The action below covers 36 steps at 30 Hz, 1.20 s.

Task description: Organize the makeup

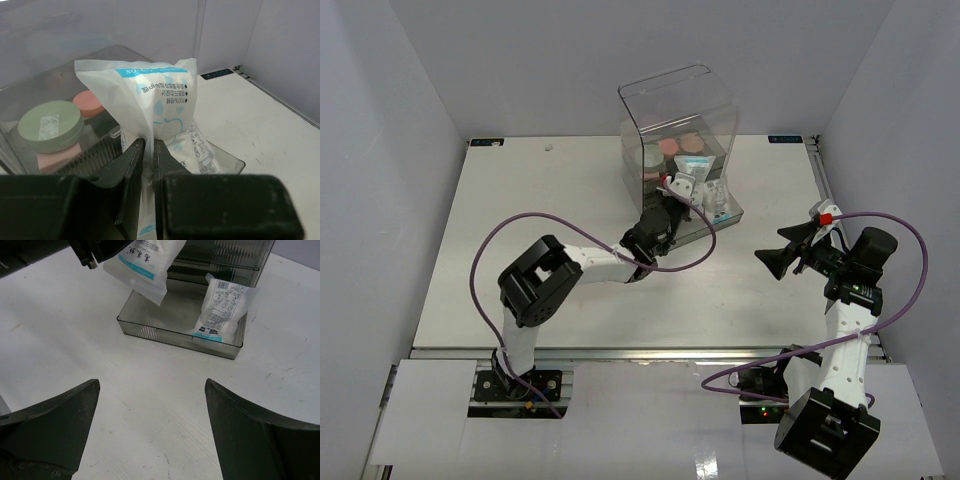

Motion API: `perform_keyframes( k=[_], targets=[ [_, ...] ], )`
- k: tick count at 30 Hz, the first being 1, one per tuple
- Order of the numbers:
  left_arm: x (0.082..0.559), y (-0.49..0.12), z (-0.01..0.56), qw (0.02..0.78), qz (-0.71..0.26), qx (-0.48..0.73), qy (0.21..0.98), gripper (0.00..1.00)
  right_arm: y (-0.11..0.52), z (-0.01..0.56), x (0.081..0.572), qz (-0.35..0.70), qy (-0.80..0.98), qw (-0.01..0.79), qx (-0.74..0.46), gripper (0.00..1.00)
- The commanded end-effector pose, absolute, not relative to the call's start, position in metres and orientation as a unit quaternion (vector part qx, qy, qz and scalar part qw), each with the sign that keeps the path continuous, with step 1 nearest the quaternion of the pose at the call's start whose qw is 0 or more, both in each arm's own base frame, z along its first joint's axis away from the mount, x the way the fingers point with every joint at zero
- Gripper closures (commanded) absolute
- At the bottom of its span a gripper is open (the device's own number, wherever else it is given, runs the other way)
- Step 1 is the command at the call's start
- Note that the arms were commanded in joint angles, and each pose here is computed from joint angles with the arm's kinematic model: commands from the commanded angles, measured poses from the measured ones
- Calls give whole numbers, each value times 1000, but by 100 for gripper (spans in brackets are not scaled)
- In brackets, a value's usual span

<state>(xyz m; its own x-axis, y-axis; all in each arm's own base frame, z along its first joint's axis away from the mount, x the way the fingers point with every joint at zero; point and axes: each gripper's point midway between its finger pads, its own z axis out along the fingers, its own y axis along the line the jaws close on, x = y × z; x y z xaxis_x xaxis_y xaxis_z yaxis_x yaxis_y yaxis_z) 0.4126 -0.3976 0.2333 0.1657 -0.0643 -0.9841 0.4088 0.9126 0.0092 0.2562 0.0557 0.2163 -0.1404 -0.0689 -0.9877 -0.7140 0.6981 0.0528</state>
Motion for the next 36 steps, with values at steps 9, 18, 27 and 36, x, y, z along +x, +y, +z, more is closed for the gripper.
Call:
perform_keyframes(
  k=[9,18,27,36],
  targets=[
    [445,-398,217,809,-90,112,570,100,55,220,257,268,696,601,-287,8],
    [436,-403,172,761,-147,100,624,100,55,221,257,268,695,602,-288,8],
    [414,-401,147,693,-215,72,685,97,55,221,257,268,694,602,-288,8],
    [403,-413,152,639,-268,50,719,29,54,222,257,265,695,604,-287,8]
  ],
)
